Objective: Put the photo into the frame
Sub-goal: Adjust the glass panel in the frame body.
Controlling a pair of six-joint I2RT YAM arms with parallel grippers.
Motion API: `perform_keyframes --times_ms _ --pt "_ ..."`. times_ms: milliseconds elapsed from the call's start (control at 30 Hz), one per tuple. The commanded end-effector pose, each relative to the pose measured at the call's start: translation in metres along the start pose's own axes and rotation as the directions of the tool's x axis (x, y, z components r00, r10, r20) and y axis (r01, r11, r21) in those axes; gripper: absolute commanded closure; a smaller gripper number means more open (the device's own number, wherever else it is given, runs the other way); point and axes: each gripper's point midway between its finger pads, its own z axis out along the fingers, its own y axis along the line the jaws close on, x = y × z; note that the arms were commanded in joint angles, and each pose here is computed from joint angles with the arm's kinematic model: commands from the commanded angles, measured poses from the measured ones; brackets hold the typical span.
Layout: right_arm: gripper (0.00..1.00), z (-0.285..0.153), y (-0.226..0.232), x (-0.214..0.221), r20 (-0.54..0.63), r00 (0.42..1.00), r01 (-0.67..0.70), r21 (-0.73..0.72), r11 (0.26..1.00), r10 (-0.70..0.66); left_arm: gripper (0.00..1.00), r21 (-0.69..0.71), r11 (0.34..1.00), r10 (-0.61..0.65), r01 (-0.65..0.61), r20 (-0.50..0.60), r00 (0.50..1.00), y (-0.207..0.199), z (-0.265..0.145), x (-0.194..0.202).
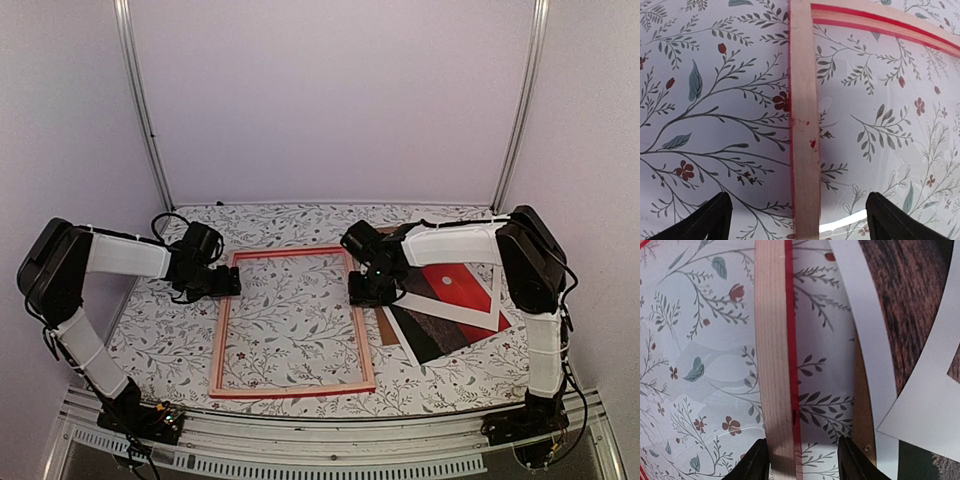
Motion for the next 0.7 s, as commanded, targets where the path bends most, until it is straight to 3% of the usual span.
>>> perform_keyframes --times_ms 0,367,667 --pt "0.50 -0.020 0.003 -0.050 0.091 0.995 -0.019 -0.071 0.997 0.026 0.04 -0.008 1.000 0.018 -0.018 0.018 1.000 -0.004 -0.006 -0.006" --pt "0.46 -0.018 0.012 -0.128 0.211 0.977 0.017 -0.134 0.991 0.012 0.04 -0.005 1.000 0.017 -0.017 0.028 0.999 -0.005 -0.009 -0.010" --pt "0.44 0.010 0.018 -0.159 0.251 0.968 0.041 -0.124 0.991 -0.008 0.03 -0.001 1.000 0.018 -0.018 0.031 0.999 -0.007 -0.010 -0.013"
